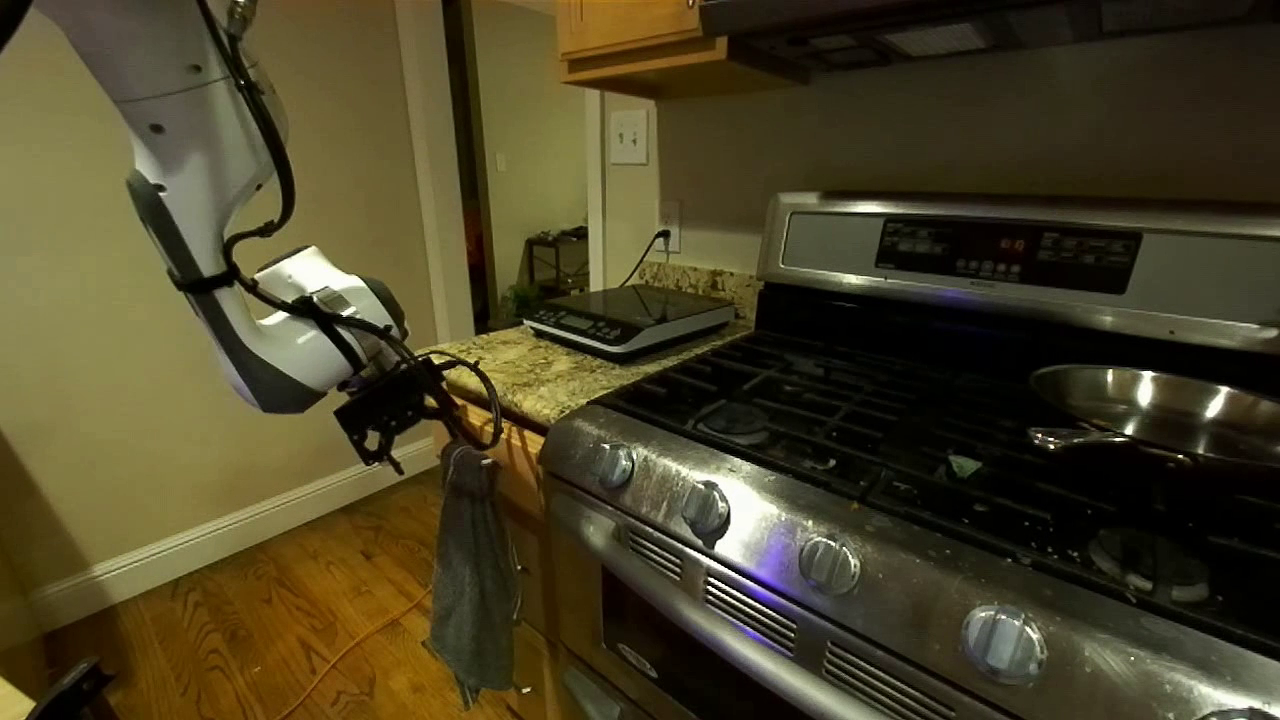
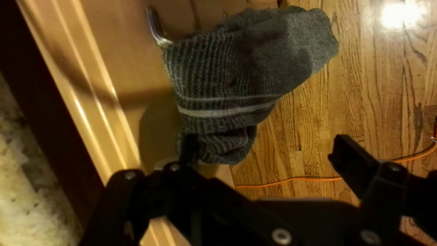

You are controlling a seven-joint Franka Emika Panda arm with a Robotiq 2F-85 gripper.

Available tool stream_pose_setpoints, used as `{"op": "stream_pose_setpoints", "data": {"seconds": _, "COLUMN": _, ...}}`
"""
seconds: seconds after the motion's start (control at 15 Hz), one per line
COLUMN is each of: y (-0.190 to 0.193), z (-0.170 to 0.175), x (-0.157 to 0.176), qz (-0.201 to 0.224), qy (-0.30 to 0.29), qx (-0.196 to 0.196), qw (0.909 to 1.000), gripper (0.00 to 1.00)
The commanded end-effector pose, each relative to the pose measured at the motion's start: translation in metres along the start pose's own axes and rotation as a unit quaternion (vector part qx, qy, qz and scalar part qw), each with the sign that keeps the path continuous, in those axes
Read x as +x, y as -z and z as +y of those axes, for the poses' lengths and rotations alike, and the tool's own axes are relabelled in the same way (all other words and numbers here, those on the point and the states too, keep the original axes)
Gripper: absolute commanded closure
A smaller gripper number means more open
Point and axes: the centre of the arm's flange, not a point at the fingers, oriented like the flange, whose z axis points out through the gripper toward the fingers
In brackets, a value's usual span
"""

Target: Open the top drawer.

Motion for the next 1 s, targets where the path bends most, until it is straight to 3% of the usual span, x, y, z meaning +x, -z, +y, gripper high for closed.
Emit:
{"op": "stream_pose_setpoints", "data": {"seconds": 0.0, "y": -0.001, "z": -0.01, "x": -0.002, "qz": -0.016, "qy": 0.013, "qx": -0.034, "qw": 0.9992, "gripper": 0.0}}
{"op": "stream_pose_setpoints", "data": {"seconds": 0.33, "y": -0.02, "z": -0.015, "x": -0.008, "qz": -0.041, "qy": 0.022, "qx": -0.032, "qw": 0.9984, "gripper": 0.0}}
{"op": "stream_pose_setpoints", "data": {"seconds": 0.93, "y": -0.011, "z": 0.003, "x": -0.011, "qz": -0.027, "qy": 0.072, "qx": -0.081, "qw": 0.9937, "gripper": 0.0}}
